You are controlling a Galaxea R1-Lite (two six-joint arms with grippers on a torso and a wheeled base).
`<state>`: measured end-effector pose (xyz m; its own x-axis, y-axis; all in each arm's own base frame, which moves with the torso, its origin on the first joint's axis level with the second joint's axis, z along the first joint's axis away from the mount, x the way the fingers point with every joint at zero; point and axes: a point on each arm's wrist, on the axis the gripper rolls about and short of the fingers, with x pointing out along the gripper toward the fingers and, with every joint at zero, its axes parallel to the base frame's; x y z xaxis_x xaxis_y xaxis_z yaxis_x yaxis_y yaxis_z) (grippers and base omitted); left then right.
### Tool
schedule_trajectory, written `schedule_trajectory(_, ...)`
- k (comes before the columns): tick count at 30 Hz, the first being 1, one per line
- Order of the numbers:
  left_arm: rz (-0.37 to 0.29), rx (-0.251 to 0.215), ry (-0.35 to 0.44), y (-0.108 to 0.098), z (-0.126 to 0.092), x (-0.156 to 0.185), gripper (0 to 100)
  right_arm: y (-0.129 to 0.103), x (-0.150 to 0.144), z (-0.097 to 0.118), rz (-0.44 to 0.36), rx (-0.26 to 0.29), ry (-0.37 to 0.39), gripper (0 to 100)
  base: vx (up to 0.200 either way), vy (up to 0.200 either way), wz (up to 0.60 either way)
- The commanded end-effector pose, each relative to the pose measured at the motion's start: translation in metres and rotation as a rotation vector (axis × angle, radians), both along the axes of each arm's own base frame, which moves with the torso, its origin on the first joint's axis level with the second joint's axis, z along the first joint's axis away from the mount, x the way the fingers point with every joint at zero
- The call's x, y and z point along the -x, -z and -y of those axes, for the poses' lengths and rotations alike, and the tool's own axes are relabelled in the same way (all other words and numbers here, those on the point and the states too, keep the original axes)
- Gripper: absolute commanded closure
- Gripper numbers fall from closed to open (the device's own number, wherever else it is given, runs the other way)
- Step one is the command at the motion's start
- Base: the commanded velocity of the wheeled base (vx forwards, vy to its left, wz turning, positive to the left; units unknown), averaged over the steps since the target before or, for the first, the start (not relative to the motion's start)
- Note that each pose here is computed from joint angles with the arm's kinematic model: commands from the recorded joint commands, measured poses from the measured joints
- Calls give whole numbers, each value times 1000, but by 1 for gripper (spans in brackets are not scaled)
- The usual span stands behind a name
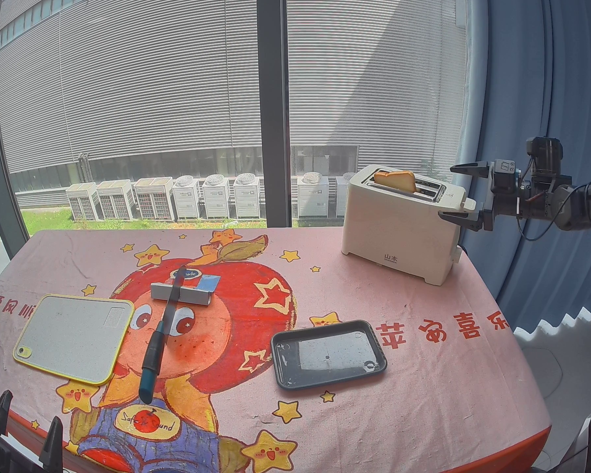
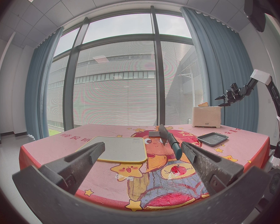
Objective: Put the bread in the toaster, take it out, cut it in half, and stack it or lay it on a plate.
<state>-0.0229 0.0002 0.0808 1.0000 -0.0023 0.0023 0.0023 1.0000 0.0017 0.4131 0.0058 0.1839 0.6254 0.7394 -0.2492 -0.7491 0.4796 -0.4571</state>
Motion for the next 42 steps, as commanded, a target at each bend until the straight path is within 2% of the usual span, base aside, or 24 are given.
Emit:
schedule_trajectory(1, -2, 0, -1, 5, 0, 0, 0, -18, 36, 8, -2, -4, 38, 0, 0, 0, 0)
schedule_trajectory(3, -1, 0, -1, 5, 0, 0, 0, -19, 42, 8, -5, -1, 50, 0, 0, 0, 0)
schedule_trajectory(4, -2, 0, -1, 5, 0, 0, 0, -21, 52, 12, -21, -1, 86, 0, 0, 0, 0)
schedule_trajectory(6, -1, 0, -1, 5, 0, 0, 0, -21, 60, 14, -34, -1, 110, 0, 0, 0, 0)
schedule_trajectory(10, -2, 0, -1, 5, 0, 0, 0, -18, 68, 17, -56, -4, 130, 0, 0, 0, 0)
schedule_trajectory(15, -1, 0, -1, 5, 0, 0, 0, -18, 81, 14, -123, -51, 156, 0, 0, 0, 0)
schedule_trajectory(17, -2, 0, -1, 5, 0, 0, 0, -20, 93, 11, -180, -98, 200, 0, 0, 0, 0)
schedule_trajectory(20, -1, 0, -1, 5, 0, 0, 0, -22, 100, 11, -218, -132, 239, 0, 0, 0, 0)
schedule_trajectory(24, -1, 0, -1, 5, 0, 0, 0, -21, 103, 12, -223, -124, 297, 0, 0, 0, 0)
schedule_trajectory(25, -1, 0, -1, 5, 0, 0, 0, -19, 105, 12, -232, -117, 331, 0, 0, 0, 0)
schedule_trajectory(29, -1, 0, -1, 5, 0, 0, 0, -15, 110, 14, -269, -132, 407, 0, 0, 0, 0)
schedule_trajectory(32, -2, 0, -1, 5, 0, 0, 0, -12, 114, 13, -281, -170, 448, 0, 0, 0, 0)
schedule_trajectory(36, -2, 0, -1, 5, 0, 0, 0, -11, 125, -1, -310, -271, 442, 0, 0, 0, 0)
schedule_trajectory(37, -2, 0, -1, 5, 0, 0, 0, -11, 125, -1, -310, -271, 442, 0, 0, 0, 0)
schedule_trajectory(38, -1, 0, -1, 5, 0, 0, 0, -11, 130, -6, -322, -308, 459, 0, 0, 0, 0)
schedule_trajectory(42, -1, 0, -1, 5, 0, 0, 0, 0, 138, -8, -330, -312, 487, 0, 0, 0, 0)
